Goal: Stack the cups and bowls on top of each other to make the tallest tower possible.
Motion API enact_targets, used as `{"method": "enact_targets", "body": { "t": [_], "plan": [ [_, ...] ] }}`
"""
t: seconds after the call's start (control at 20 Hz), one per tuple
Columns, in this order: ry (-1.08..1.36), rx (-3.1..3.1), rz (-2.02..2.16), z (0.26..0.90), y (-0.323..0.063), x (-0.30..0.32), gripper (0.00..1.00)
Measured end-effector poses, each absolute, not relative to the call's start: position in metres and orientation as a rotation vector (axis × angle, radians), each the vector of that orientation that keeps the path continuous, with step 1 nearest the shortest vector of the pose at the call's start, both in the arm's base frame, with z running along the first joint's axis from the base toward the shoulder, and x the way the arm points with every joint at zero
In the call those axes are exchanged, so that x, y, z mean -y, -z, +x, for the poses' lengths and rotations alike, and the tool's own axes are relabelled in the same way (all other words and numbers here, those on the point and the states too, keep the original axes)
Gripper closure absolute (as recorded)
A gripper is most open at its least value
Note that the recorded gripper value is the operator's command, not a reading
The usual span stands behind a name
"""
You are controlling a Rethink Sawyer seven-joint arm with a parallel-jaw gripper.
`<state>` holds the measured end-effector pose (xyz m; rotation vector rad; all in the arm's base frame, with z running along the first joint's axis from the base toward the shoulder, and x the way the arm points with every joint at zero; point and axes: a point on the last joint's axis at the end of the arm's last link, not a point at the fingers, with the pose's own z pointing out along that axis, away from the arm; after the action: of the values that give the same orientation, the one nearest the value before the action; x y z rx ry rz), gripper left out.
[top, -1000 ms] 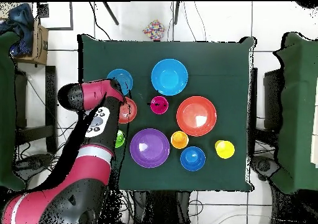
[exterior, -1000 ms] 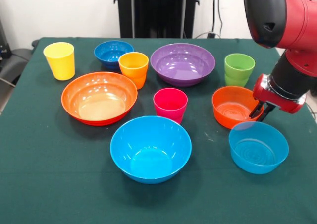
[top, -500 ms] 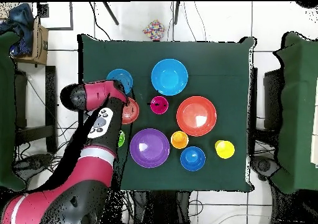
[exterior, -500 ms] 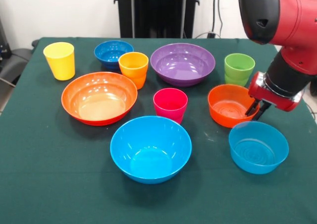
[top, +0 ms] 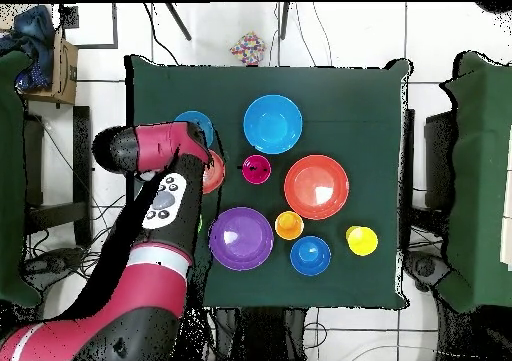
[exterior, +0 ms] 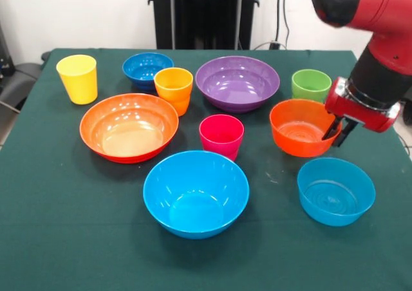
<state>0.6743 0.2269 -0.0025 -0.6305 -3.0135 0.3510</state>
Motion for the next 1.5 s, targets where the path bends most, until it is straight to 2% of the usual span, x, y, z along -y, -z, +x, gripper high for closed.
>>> {"method": "enact_targets", "body": {
  "t": [0.75,1.5],
  "plan": [
    [-0.283,3.080,-0.681,0.703,-0.083,-0.233,1.00],
    [-0.275,3.075,-0.764,0.720,-0.097,-0.197,1.00]
  ]
}}
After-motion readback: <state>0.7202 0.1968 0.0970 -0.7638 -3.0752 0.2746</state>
